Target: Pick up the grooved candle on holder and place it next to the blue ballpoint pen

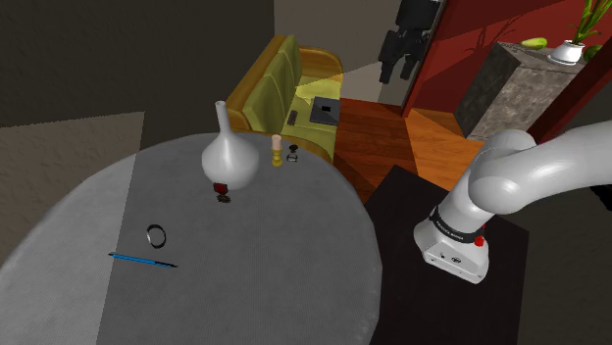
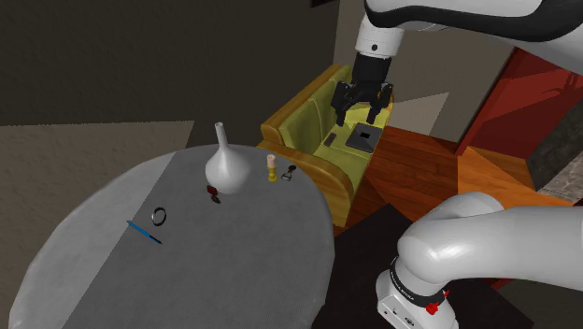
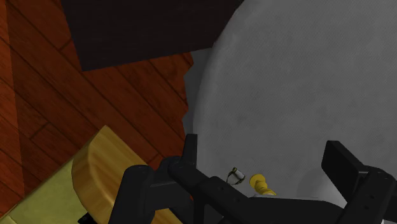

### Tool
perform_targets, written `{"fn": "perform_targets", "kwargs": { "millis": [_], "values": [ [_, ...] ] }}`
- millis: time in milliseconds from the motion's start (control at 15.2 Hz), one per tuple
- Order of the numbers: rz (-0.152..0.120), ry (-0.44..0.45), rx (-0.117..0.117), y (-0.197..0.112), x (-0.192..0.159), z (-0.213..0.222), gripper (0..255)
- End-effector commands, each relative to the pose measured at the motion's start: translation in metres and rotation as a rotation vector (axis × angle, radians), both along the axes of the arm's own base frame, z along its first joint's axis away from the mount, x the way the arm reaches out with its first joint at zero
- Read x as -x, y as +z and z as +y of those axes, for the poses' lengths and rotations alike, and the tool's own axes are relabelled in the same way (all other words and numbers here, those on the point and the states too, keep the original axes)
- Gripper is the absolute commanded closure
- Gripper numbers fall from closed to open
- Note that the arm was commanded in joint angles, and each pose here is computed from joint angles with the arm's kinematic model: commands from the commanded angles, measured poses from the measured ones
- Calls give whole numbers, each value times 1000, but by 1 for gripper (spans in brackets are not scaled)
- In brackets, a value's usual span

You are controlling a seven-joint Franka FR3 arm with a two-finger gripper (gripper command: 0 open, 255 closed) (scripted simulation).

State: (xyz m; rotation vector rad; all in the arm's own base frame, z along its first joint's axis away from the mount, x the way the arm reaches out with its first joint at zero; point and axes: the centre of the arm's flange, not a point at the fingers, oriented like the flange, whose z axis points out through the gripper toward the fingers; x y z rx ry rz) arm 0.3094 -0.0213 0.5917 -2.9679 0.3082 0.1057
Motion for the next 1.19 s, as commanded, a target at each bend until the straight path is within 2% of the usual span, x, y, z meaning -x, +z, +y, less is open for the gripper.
{"fn": "perform_targets", "kwargs": {
  "millis": [0,1122],
  "values": [
    [0,0,0,0,0,0,0],
    [-70,95,71,-145,-153,61,0]
  ]
}}
